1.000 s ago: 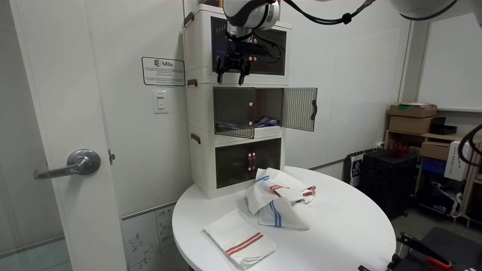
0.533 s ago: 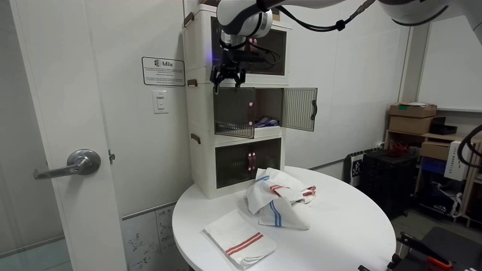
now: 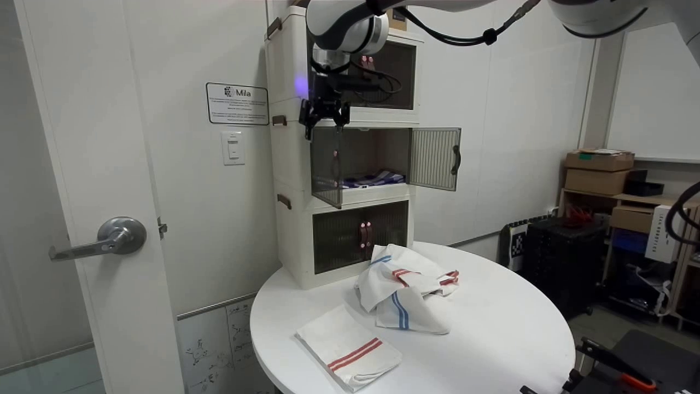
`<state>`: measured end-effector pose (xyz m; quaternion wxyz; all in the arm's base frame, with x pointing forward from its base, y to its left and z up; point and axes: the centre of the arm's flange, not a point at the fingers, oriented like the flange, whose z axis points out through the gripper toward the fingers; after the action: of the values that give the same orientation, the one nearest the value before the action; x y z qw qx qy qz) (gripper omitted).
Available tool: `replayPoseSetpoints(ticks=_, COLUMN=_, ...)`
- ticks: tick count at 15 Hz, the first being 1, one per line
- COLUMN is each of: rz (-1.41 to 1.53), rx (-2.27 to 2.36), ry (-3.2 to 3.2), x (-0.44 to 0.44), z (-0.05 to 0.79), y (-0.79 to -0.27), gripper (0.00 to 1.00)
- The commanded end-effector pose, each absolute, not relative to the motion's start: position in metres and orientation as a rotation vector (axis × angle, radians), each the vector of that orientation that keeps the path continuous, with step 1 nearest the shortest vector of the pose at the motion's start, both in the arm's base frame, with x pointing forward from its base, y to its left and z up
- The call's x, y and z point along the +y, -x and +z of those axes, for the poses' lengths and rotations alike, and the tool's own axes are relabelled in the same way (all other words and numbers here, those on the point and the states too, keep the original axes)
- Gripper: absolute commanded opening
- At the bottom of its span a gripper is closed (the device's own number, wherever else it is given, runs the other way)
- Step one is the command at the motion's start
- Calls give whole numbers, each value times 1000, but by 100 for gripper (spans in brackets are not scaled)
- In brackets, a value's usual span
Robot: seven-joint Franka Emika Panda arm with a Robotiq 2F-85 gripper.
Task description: Open the left door on the second cabinet
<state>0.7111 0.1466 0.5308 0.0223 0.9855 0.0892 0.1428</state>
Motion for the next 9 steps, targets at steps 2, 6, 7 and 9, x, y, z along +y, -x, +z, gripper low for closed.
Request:
replayPoseSetpoints(ticks=2, rz=428, rx=355, ry=-3025, x=130, z=530, y=-703, gripper=100)
replayPoseSetpoints(ticks=6, rz=431, rx=360, ry=-3016, x=115, z=528, y=-700, gripper=100)
replayPoseSetpoints(ticks=7, rz=434, rx=359, ry=-3015, x=112, z=528, y=-700, gripper=100)
replayPoseSetpoints(ticks=9, rz=437, rx=356, ry=-3013, x=107, z=528, y=-700, gripper=100)
